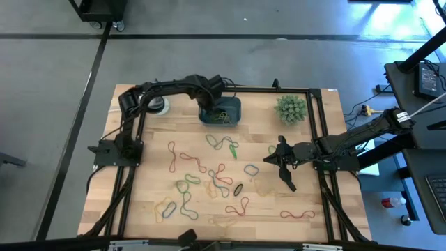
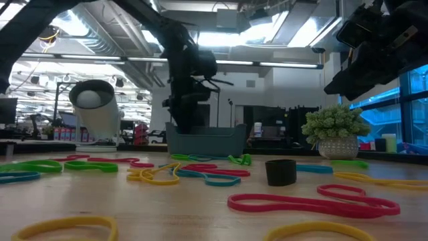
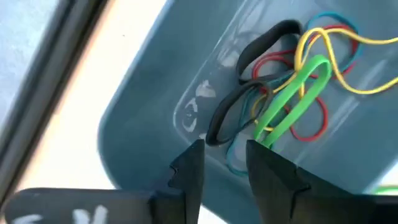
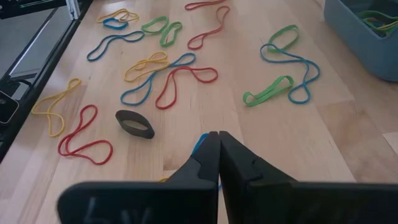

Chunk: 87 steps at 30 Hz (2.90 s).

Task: Pick and place rubber bands into bin
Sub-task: Put the blue rubber band into the blue bin

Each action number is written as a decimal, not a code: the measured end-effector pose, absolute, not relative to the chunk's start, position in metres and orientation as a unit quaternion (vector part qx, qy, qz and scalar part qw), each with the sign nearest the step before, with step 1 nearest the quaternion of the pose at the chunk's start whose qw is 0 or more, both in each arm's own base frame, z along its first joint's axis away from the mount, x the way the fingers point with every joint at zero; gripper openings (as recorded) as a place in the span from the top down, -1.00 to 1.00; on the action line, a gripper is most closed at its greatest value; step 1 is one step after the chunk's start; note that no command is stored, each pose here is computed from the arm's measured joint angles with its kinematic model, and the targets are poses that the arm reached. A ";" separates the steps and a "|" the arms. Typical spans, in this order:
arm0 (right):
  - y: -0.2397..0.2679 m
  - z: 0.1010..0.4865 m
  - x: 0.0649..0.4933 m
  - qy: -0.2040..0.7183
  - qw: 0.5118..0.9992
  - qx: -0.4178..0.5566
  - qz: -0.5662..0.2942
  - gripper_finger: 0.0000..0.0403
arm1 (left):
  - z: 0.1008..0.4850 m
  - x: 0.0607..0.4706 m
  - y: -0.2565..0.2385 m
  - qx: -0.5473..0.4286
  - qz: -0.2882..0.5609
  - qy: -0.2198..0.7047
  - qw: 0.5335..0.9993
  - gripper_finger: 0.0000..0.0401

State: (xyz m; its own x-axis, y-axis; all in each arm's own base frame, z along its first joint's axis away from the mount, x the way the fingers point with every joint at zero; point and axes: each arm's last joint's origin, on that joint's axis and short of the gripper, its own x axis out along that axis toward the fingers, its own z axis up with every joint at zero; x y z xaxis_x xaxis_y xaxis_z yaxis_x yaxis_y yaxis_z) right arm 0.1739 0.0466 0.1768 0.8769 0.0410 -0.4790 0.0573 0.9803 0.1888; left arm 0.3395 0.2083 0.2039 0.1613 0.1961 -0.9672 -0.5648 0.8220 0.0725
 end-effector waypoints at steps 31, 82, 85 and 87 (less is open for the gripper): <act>0.047 0.178 0.174 0.241 0.963 0.122 -0.007 0.99 | 0.276 0.297 -0.018 0.021 0.153 0.518 0.841 0.99; 0.063 0.133 0.310 0.602 0.797 -0.030 -0.051 0.56 | 0.180 0.174 -0.033 -0.035 0.073 0.290 0.954 0.98; 0.064 0.133 0.310 0.606 0.795 -0.027 -0.030 0.77 | 0.180 0.174 -0.033 -0.035 0.073 0.290 0.954 0.99; 0.064 0.133 0.310 0.607 0.794 -0.023 -0.023 0.93 | 0.180 0.174 -0.033 -0.035 0.073 0.290 0.954 0.99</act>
State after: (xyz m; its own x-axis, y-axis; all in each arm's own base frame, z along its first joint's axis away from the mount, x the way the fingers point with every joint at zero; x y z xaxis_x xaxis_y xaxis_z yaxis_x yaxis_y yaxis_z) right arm 0.3096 0.0645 0.1326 0.2620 -0.0634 -0.9630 0.0084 0.9980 -0.0634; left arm 0.1737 -0.0327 0.1800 0.8210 0.1195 -0.5583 -0.1596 0.9869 -0.0235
